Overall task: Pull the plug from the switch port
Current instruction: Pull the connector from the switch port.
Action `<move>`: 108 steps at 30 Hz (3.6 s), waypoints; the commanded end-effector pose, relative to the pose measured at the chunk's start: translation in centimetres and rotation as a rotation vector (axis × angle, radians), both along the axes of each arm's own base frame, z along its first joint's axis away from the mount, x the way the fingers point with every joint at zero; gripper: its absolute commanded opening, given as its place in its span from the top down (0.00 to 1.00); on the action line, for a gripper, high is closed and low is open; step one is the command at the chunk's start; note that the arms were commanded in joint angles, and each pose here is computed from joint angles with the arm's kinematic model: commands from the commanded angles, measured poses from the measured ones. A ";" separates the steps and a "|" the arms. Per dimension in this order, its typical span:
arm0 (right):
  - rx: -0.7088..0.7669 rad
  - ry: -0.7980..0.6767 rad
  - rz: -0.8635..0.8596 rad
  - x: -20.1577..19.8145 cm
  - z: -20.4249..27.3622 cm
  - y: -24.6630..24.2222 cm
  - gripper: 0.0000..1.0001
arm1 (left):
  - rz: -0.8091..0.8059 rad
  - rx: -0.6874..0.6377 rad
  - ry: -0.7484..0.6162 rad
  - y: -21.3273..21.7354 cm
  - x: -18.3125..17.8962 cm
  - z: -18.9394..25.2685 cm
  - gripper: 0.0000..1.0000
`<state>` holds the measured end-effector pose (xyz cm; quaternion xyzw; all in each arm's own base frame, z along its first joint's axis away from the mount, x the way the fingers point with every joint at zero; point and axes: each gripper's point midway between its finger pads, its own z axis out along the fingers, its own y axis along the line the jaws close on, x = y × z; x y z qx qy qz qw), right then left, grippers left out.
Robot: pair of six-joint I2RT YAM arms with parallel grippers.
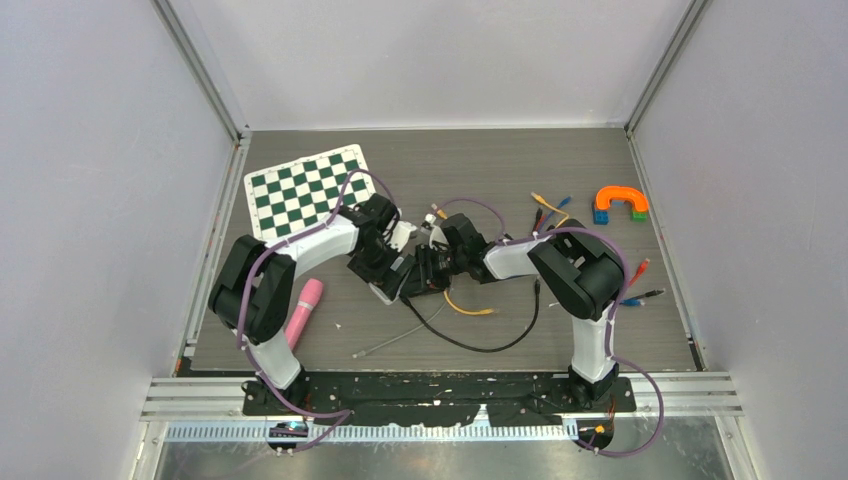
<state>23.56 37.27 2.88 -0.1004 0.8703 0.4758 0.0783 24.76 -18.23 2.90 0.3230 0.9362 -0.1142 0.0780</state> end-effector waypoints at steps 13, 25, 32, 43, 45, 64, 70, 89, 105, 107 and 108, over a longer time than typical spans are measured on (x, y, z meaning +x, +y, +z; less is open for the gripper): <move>-0.001 0.000 -0.010 -0.1 -1.0 0.1 0.59 | -0.031 0.061 -0.058 0.1 0.1 0.4 0.15; 0.003 0.028 -0.004 -0.7 -1.3 -0.1 0.60 | -0.047 0.052 -0.044 -0.3 0.1 -0.2 0.37; 0.057 0.052 -0.031 -0.8 -0.8 0.5 0.60 | -0.062 -0.002 -0.057 -1.1 0.1 0.5 0.46; 0.085 0.109 -0.093 -0.7 -1.4 0.9 0.68 | -0.067 -0.053 -0.059 -1.9 0.0 1.2 0.52; 0.089 0.107 -0.094 -0.7 -1.3 0.9 0.73 | -0.066 -0.052 -0.057 -1.9 0.0 1.1 0.53; 0.114 0.091 -0.044 -1.7 -1.1 1.3 0.72 | -0.048 -0.108 -0.038 -2.7 -0.1 1.6 0.56; 0.128 0.081 -0.040 -1.7 -0.6 1.5 0.77 | -0.044 -0.084 -0.039 -2.1 0.0 1.4 0.56; 0.193 0.054 0.012 -2.4 1.1 1.5 0.65 | -0.045 -0.064 -0.034 -1.8 0.1 1.1 0.59; 0.236 0.050 -0.023 -1.8 1.8 1.5 0.64 | -0.056 -0.068 -0.027 -1.8 -0.1 1.1 0.59; 0.224 0.052 -0.054 -1.2 1.5 1.1 0.63 | -0.058 -0.066 -0.023 -1.7 -0.2 1.0 0.59; 0.221 0.052 -0.069 -0.8 1.4 0.9 0.63 | -0.059 -0.065 -0.019 -1.7 -0.3 1.0 0.60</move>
